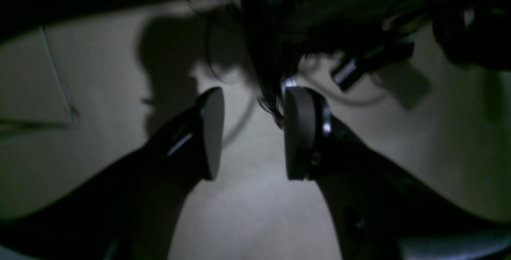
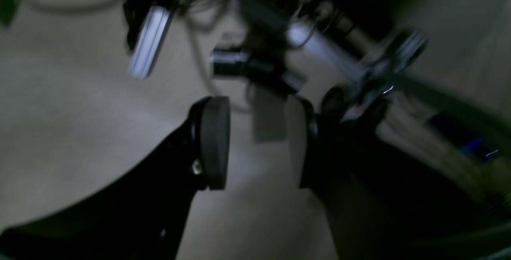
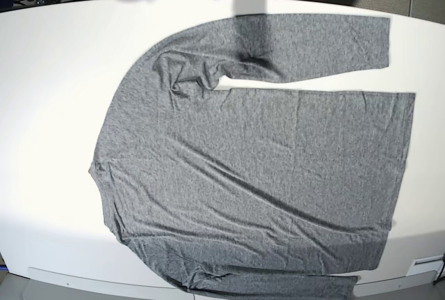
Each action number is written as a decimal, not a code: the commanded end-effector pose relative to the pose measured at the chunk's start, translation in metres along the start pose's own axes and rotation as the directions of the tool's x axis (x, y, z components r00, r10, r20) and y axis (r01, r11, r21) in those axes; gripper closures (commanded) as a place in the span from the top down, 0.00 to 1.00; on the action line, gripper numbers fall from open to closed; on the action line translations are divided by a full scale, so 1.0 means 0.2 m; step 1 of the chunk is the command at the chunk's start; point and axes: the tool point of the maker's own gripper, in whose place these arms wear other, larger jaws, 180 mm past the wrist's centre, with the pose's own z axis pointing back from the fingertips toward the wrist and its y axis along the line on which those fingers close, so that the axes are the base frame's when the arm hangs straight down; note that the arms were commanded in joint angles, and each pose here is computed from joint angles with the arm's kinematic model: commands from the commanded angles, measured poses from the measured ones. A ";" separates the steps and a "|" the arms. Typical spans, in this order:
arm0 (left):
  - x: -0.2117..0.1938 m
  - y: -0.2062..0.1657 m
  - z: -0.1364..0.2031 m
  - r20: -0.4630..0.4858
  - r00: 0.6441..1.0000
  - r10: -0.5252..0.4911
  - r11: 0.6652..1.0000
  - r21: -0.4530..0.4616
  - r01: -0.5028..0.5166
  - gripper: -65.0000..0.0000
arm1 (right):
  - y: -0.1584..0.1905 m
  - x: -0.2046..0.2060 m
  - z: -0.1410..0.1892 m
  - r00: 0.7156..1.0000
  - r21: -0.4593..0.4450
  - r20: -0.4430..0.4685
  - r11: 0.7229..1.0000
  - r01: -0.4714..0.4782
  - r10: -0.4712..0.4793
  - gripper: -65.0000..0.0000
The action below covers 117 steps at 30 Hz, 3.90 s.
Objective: Fold the T-shirt properly
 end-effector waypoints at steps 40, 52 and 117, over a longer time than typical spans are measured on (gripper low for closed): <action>1.72 0.32 -0.01 0.386 0.543 -0.746 0.666 0.446 0.598 0.61 | -0.75 1.21 0.53 0.769 -0.538 0.598 0.824 0.176 0.226 0.38; 1.44 0.55 -0.21 0.156 0.208 -0.966 0.252 0.362 0.897 0.61 | -0.77 1.21 0.54 0.779 -0.591 0.564 0.792 0.150 0.273 0.38; 1.14 0.88 -0.71 -0.019 0.173 -0.985 0.167 0.176 0.970 0.49 | -0.40 1.28 0.39 0.713 -0.395 0.549 0.887 -0.239 0.436 0.38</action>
